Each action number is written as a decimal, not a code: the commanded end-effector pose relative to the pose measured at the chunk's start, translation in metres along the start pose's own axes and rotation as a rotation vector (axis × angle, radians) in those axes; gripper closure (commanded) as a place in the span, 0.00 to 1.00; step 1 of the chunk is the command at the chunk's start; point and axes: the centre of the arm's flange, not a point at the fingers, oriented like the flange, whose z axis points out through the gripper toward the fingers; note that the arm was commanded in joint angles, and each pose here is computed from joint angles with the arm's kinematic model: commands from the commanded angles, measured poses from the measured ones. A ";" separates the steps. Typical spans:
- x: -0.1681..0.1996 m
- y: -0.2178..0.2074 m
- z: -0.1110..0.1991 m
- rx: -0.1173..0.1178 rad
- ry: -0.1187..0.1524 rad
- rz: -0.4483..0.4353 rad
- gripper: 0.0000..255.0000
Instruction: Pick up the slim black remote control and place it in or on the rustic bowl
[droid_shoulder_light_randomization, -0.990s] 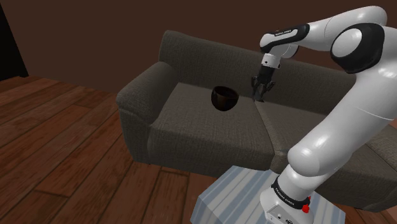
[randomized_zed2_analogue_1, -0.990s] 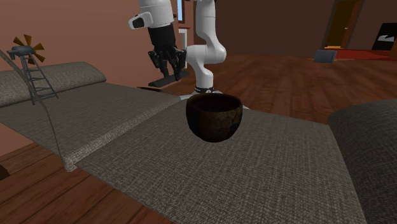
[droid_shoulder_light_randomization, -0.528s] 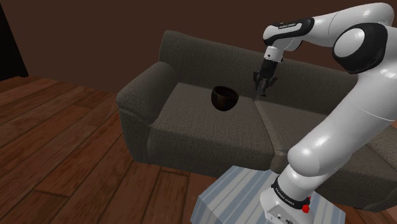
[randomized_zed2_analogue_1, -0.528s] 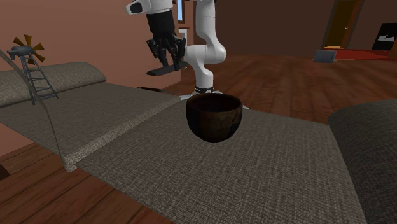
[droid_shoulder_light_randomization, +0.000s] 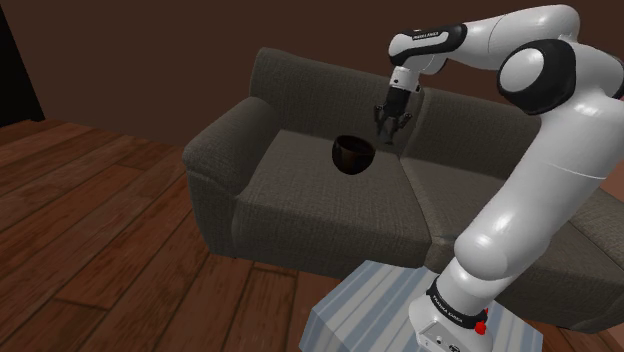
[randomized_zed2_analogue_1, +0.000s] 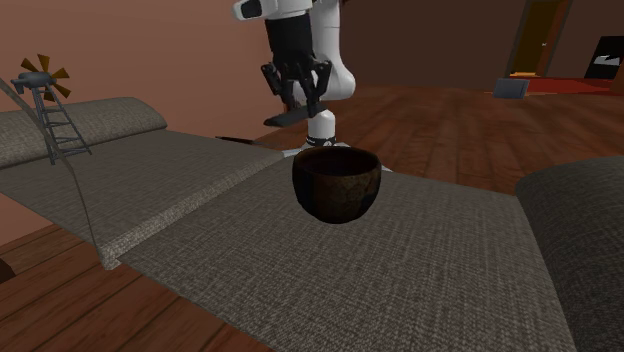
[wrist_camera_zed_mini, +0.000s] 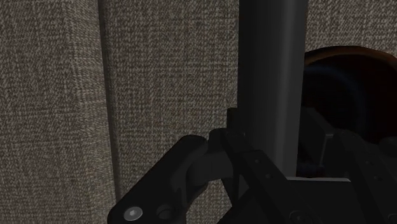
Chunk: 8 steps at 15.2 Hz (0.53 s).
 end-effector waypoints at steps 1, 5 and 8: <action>0.006 -0.027 0.004 0.001 0.000 0.001 1.00; 0.017 -0.091 0.008 0.001 0.000 0.001 1.00; 0.020 -0.090 0.024 0.001 0.000 0.001 1.00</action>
